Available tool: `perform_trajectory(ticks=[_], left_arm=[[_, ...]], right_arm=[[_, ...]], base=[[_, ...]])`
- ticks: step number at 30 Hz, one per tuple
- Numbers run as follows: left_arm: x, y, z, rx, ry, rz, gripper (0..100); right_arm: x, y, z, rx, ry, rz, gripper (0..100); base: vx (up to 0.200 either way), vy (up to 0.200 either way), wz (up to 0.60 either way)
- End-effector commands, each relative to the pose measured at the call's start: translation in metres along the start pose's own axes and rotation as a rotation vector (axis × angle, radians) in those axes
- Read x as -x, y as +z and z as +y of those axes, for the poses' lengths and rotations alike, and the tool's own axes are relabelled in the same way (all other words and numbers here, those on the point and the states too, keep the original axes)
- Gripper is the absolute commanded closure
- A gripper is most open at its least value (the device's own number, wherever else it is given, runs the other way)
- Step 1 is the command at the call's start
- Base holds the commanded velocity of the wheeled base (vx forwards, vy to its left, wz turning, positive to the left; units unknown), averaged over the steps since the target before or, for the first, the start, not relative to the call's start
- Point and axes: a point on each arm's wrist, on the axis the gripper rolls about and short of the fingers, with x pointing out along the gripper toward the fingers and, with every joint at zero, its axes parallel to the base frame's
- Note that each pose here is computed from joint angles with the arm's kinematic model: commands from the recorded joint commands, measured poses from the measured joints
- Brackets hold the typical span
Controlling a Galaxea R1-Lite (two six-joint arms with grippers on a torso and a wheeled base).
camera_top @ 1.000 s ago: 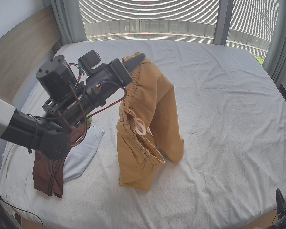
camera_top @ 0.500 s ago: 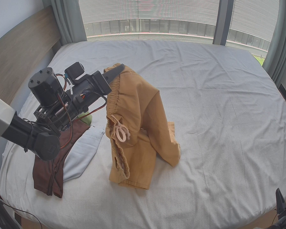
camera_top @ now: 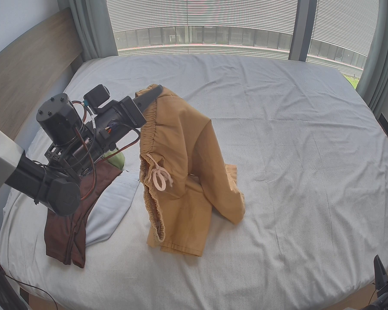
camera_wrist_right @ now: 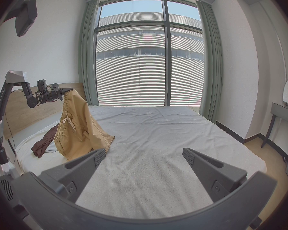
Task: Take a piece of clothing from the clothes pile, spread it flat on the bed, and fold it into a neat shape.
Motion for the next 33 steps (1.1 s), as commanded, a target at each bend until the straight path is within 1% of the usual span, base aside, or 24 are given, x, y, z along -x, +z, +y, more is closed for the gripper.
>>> perform_trajectory(ticks=[1,8,9,10,11,12,13,14,15,16,17,20,21,23,26,29,30,31,33], left_arm=[[0.003,0.003,0.005,-0.012,0.004,-0.013,100],[0.005,0.012,0.005,-0.027,-0.007,-0.037,100],[0.005,0.012,0.004,-0.028,-0.011,-0.038,100],[0.005,0.012,0.004,-0.028,-0.013,-0.039,100],[0.005,0.012,0.004,-0.029,-0.012,-0.039,100],[0.005,0.012,0.004,-0.029,-0.013,-0.039,100],[0.003,0.013,0.004,-0.029,-0.016,-0.042,100],[0.003,0.014,0.004,-0.030,-0.017,-0.045,100],[0.003,0.014,0.004,-0.030,-0.017,-0.045,100],[0.003,0.014,0.003,-0.030,-0.019,-0.046,100],[0.002,0.015,0.004,-0.029,-0.016,-0.044,100],[0.000,0.015,0.004,-0.033,-0.018,-0.047,100],[0.000,0.015,0.004,-0.033,-0.019,-0.048,100],[0.000,0.016,0.004,-0.033,-0.019,-0.048,100],[-0.001,0.015,0.005,-0.031,-0.018,-0.047,100],[-0.001,0.012,0.007,-0.029,-0.014,-0.043,100],[-0.002,0.012,0.007,-0.028,-0.013,-0.042,100],[-0.002,0.010,0.010,-0.026,-0.007,-0.037,100],[-0.003,0.009,0.012,-0.024,-0.002,-0.032,100]], right_arm=[[0.000,-0.005,0.000,0.000,0.001,0.002,0],[0.000,-0.004,0.000,-0.001,0.004,-0.011,0],[0.002,0.004,0.000,-0.007,0.008,-0.060,0],[0.009,0.034,0.000,-0.012,0.010,-0.193,0],[0.010,0.048,0.000,-0.012,0.014,-0.227,0],[0.007,0.064,0.000,-0.011,0.027,-0.215,0],[0.001,0.074,0.000,-0.012,0.051,-0.184,0],[-0.006,0.079,0.000,-0.019,0.096,-0.145,0],[-0.011,0.081,0.000,-0.026,0.124,-0.119,0],[-0.022,0.084,0.001,-0.068,0.180,-0.055,0],[-0.032,0.089,0.002,-0.132,0.234,0.003,0],[-0.058,0.108,0.010,-0.287,0.321,0.123,0],[-0.067,0.113,0.014,-0.314,0.341,0.156,0],[-0.088,0.122,0.023,-0.328,0.384,0.213,0],[-0.118,0.126,0.036,-0.324,0.424,0.253,0],[-0.149,0.123,0.048,-0.319,0.461,0.292,0],[-0.152,0.123,0.049,-0.317,0.464,0.295,0],[-0.170,0.120,0.055,-0.316,0.469,0.320,0],[-0.190,0.113,0.063,-0.313,0.467,0.353,0]], base=[[0.000,0.000,0.00],[0.000,0.000,0.00],[0.000,0.000,0.00],[0.000,0.000,0.00],[0.000,0.000,0.00],[0.000,0.000,0.00],[0.000,0.000,0.00],[0.000,0.000,0.00],[0.000,0.000,0.00],[0.000,0.000,0.00],[0.000,0.000,0.00],[0.000,0.000,0.00],[0.000,0.000,0.00],[0.000,0.000,0.00],[0.000,0.000,0.00],[0.000,0.000,0.00],[0.000,0.000,0.00],[0.000,0.000,0.00],[0.000,0.000,0.00]])
